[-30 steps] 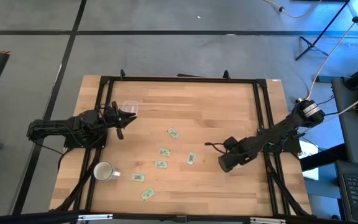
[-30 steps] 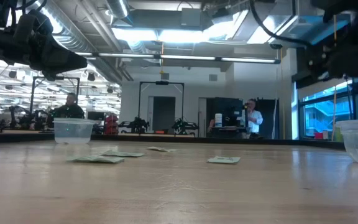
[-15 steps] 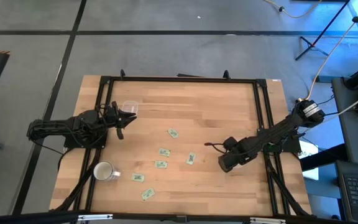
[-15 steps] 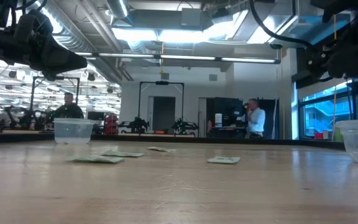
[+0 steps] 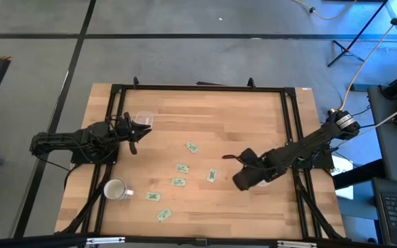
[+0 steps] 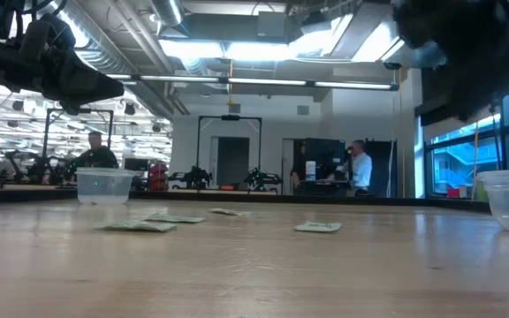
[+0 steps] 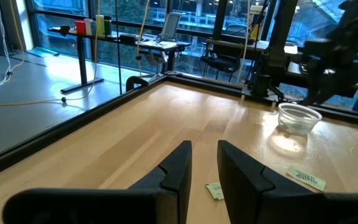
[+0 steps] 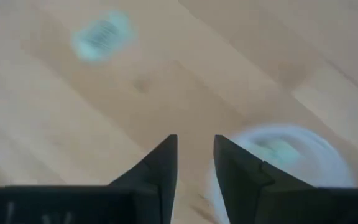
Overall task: Pick and place Stevia / Truvia into bins
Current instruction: Put the stevia packet into the round transparent container
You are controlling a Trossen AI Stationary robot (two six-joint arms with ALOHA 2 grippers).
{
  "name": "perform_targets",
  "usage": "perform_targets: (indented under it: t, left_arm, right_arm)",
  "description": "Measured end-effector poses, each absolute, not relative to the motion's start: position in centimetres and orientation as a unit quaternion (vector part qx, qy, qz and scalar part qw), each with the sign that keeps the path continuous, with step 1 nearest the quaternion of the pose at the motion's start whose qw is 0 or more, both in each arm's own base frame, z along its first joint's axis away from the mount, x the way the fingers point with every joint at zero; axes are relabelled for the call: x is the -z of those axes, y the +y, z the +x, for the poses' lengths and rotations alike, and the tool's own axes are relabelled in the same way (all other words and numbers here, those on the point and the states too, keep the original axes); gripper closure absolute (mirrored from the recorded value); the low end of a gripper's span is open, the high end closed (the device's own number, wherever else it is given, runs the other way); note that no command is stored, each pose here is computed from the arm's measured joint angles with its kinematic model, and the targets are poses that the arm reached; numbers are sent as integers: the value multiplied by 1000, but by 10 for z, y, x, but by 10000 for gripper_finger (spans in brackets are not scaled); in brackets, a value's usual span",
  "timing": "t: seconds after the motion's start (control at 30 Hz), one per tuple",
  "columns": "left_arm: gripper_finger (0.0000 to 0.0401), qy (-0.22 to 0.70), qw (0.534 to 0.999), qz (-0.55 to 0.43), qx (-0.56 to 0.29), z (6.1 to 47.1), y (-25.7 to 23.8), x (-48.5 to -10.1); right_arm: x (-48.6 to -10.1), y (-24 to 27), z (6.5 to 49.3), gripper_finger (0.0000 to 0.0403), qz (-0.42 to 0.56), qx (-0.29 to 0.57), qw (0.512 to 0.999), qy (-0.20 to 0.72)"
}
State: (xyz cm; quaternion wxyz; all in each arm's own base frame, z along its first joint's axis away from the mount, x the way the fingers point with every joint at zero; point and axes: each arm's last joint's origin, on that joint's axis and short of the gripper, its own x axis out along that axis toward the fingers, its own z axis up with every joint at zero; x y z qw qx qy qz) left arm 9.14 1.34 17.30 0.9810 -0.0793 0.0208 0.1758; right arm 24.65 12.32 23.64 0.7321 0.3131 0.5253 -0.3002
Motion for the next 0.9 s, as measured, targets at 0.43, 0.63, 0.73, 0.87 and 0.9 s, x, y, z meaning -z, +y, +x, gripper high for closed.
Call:
perform_targets:
  t: [0.43, 0.63, 0.73, 0.87, 0.9]
  left_arm:
    - [329, 21, 981, -79, -176, 91, 13, -173]
    - [329, 21, 981, -79, -176, 91, 13, -173]
    - [329, 21, 981, -79, -176, 91, 13, -173]
    - [329, 21, 981, -79, -176, 91, 13, -173]
    - [329, 21, 981, -79, -176, 91, 13, -173]
  right_arm:
    - [-215, 110, 305, 295, 289, 203, 811, 467]
    - [-189, 93, 326, 295, 292, 197, 790, 502]
    - [-177, 85, 331, 295, 301, 204, 773, 520]
    - [-163, 82, 338, 295, 305, 208, 765, 528]
    - [-159, 82, 340, 295, 304, 207, 764, 529]
